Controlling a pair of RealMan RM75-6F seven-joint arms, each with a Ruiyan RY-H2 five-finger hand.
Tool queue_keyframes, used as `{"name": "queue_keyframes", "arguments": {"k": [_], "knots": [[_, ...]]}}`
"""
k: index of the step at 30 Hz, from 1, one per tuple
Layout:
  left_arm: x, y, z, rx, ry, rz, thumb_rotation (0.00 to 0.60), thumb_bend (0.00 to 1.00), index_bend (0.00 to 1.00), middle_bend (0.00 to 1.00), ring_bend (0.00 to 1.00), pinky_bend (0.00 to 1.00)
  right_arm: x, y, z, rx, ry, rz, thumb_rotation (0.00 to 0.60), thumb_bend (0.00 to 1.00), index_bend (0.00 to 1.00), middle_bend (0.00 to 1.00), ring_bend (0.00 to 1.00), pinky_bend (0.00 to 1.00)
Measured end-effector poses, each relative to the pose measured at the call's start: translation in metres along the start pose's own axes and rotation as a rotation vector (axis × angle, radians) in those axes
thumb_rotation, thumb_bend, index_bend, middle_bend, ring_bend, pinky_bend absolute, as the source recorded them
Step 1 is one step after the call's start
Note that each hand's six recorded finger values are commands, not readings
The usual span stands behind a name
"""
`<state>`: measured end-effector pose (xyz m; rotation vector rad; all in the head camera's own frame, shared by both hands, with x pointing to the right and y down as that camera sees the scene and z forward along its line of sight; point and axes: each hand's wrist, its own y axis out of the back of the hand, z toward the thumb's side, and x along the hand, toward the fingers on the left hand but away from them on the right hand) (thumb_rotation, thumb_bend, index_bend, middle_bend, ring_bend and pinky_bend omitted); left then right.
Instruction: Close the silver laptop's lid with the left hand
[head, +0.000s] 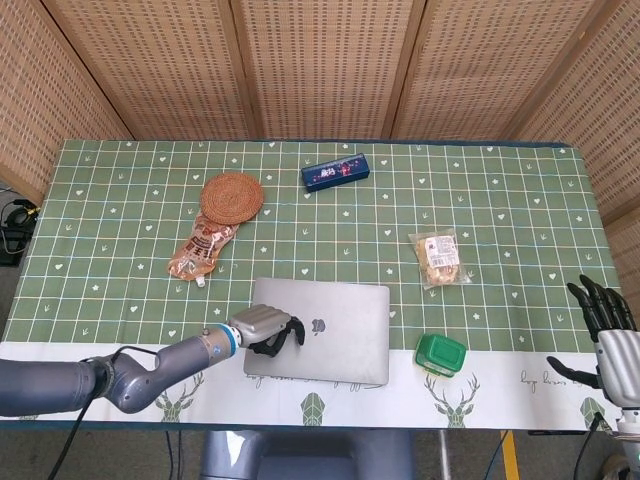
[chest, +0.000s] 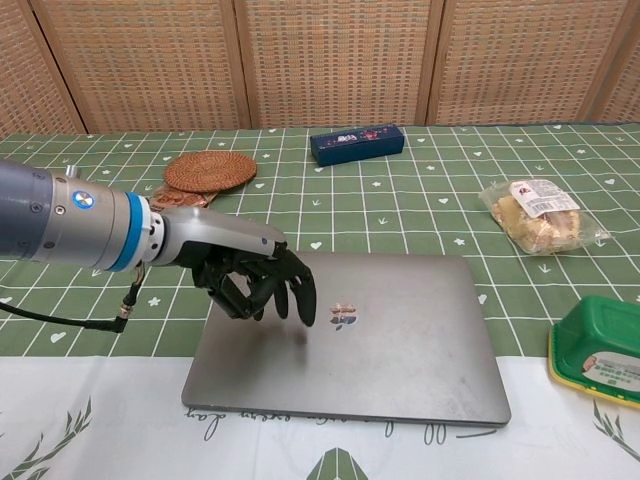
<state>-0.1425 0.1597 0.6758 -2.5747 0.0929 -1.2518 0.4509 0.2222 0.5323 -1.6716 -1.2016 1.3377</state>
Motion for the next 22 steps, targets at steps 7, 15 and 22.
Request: {"name": "queue_keyframes", "arguments": {"k": [7, 15, 22], "knots": [[-0.023, 0.022, -0.006, -0.062, -0.003, 0.15, 0.6, 0.42, 0.03, 0.0, 0.0, 0.0, 0.0, -0.001, 0.003, 0.0, 0.009, 0.002, 0.6, 0.1, 0.0, 0.0, 0.0, 0.0], [-0.078, 0.046, -0.041, -0.007, 0.076, 0.485, 0.6, 0.3, 0.0, 0.0, 0.0, 0.0, -0.001, -0.009, 0.004, 0.006, 0.01, 0.023, 0.6, 0.1, 0.0, 0.0, 0.0, 0.0], [-0.168, 0.023, -0.098, 0.158, 0.346, 0.814, 0.6, 0.19, 0.0, 0.0, 0.0, 0.0, -0.001, -0.017, 0.008, 0.024, 0.022, 0.04, 0.6, 0.1, 0.0, 0.0, 0.0, 0.0]]}}
